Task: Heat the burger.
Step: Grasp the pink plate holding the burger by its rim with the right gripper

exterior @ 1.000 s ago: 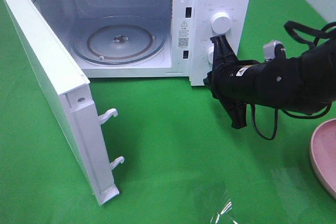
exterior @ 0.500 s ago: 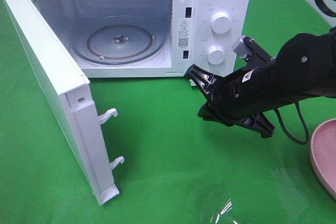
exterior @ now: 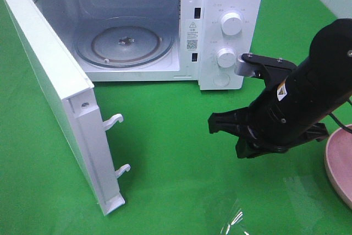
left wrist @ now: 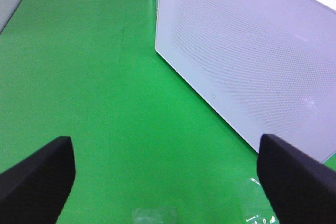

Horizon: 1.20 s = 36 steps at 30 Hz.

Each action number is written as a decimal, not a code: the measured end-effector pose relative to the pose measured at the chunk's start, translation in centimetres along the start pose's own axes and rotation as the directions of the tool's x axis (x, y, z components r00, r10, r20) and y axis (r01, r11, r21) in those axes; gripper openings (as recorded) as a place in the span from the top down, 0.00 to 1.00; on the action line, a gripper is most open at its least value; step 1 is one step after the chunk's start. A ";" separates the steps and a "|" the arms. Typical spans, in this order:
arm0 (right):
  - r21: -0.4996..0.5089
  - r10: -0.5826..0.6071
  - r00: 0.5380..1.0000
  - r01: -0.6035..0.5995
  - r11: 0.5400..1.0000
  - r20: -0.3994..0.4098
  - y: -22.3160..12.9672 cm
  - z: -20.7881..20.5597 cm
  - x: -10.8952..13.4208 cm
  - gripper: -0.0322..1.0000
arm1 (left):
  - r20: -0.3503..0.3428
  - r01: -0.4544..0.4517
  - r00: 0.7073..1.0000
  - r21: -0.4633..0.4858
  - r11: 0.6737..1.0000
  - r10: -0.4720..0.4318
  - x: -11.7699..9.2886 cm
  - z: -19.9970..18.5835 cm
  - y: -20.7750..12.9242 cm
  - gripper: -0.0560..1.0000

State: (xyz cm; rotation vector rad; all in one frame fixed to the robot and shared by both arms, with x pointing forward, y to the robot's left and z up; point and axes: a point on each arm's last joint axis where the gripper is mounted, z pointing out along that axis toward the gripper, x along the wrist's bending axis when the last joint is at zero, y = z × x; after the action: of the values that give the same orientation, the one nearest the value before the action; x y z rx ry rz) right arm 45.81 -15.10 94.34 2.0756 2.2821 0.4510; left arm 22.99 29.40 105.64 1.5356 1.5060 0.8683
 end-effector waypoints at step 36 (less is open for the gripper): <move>0.165 -0.094 0.979 0.063 0.984 0.181 -0.5 -5.5 -8.5 0.23 | 0.000 -0.001 1.000 0.000 1.000 0.001 0.0 0.0 0.0 0.14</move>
State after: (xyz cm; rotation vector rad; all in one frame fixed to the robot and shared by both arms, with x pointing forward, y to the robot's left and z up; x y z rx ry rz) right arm 45.12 -24.55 98.04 1.9864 2.3454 0.0671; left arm 22.99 29.40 105.64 1.5364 1.5054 0.8689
